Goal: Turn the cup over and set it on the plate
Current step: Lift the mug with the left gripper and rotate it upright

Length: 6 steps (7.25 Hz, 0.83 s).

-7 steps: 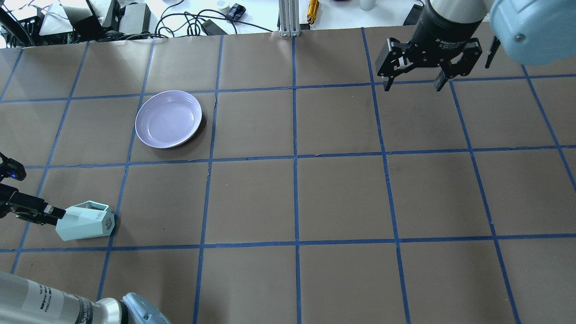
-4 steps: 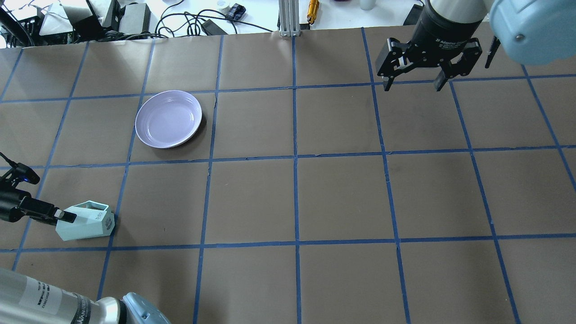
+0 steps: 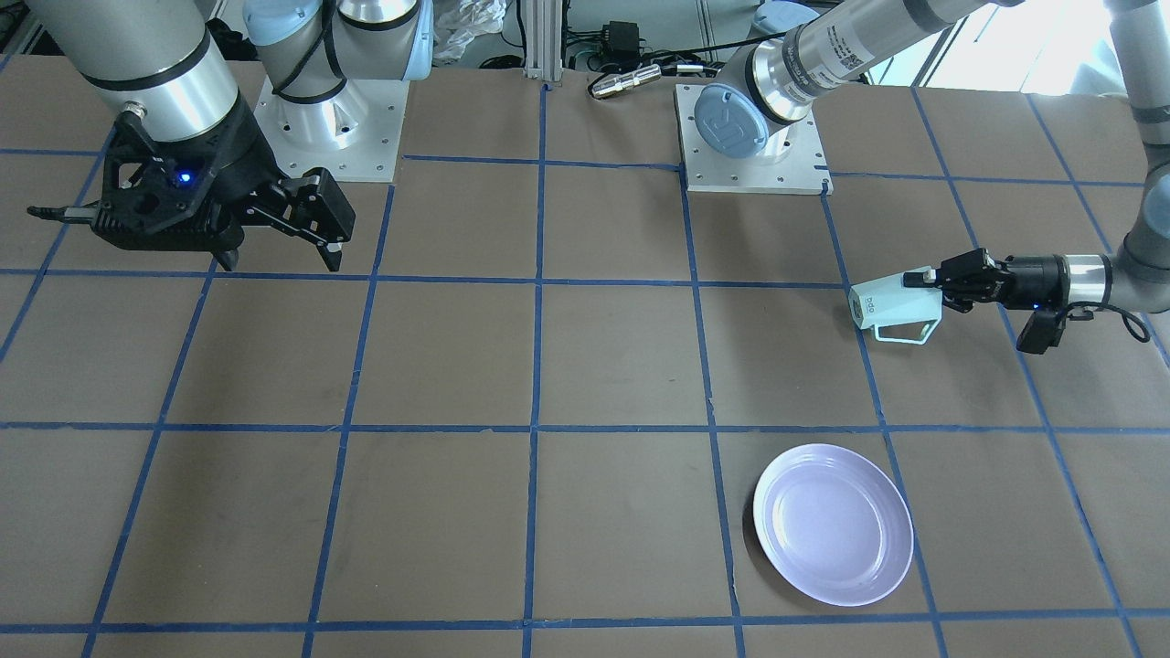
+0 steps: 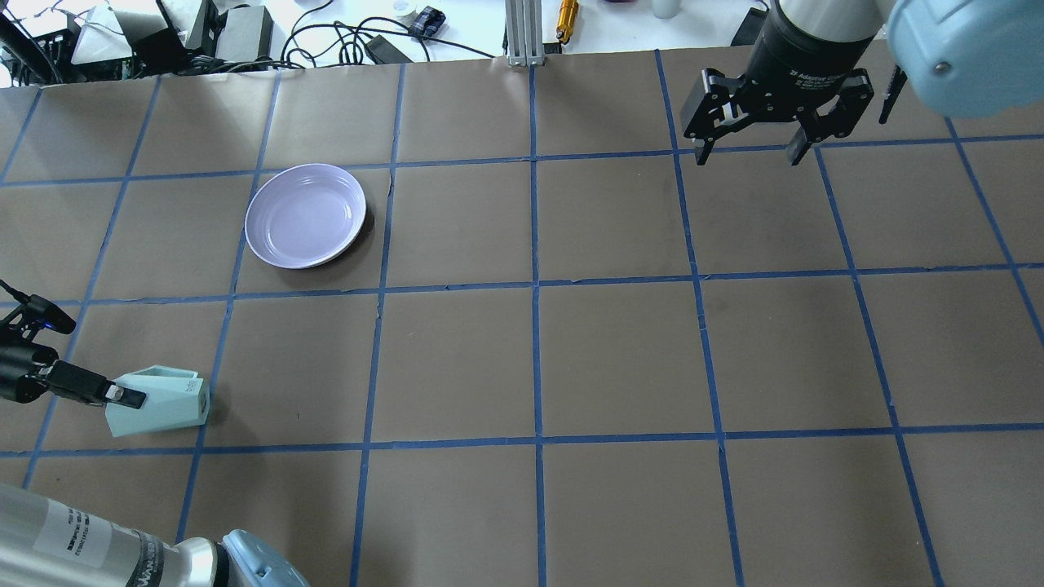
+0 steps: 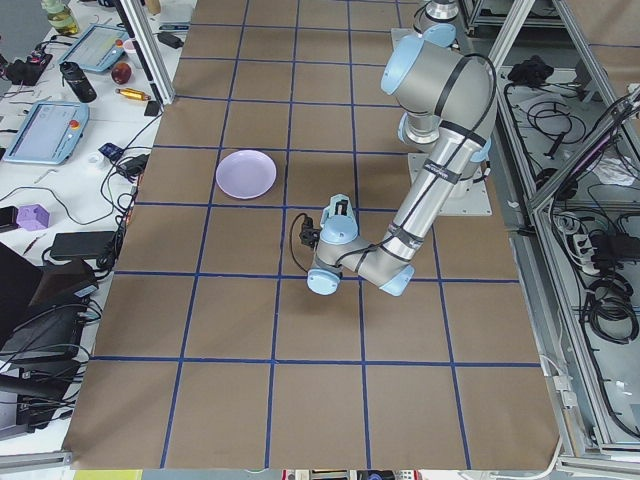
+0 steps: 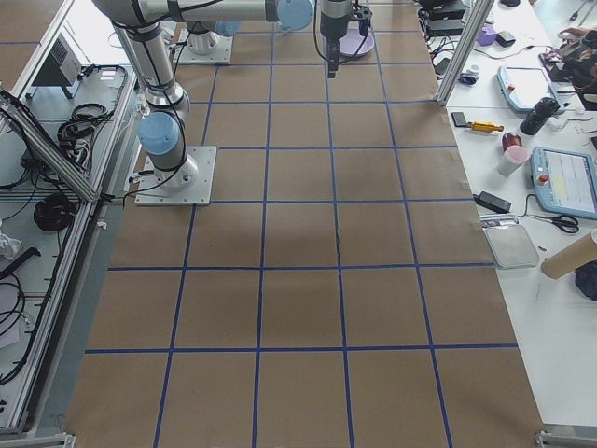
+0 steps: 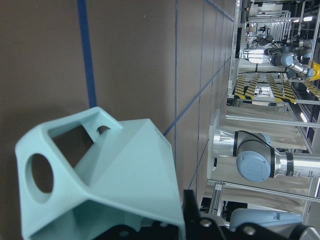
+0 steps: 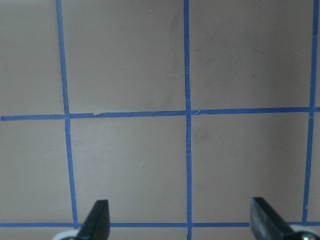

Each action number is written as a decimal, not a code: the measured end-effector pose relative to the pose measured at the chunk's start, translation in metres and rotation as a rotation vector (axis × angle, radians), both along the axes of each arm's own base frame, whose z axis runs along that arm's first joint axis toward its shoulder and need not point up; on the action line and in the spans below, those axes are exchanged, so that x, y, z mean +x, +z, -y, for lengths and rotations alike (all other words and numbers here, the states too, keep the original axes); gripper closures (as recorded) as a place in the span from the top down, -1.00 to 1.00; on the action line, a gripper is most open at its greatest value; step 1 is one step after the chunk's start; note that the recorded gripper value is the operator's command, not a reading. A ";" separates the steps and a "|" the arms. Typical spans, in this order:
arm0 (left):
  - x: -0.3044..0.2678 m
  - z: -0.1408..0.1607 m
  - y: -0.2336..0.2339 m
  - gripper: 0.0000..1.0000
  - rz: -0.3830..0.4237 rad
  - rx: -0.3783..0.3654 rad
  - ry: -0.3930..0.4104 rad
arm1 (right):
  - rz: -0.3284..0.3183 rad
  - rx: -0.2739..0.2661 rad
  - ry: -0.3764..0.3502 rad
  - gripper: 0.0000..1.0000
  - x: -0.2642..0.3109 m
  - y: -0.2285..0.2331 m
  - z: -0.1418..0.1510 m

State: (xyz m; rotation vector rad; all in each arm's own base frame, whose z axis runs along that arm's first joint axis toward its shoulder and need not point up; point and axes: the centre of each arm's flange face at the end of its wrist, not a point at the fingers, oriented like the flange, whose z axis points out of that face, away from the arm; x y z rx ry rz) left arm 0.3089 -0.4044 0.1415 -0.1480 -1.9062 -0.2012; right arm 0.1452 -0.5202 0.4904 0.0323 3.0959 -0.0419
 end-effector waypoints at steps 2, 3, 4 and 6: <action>0.007 0.007 0.026 -1.00 -0.007 0.006 -0.003 | 0.000 0.000 0.000 1.00 0.000 0.000 0.000; 0.012 0.014 0.043 -1.00 -0.001 0.009 -0.007 | 0.000 0.000 0.000 1.00 0.000 0.000 0.000; 0.015 0.025 0.066 -1.00 0.030 0.001 -0.020 | 0.000 0.000 0.000 1.00 0.000 0.000 0.000; -0.011 0.067 0.131 -1.00 0.159 -0.039 -0.097 | 0.000 0.000 0.000 1.00 0.000 0.000 0.000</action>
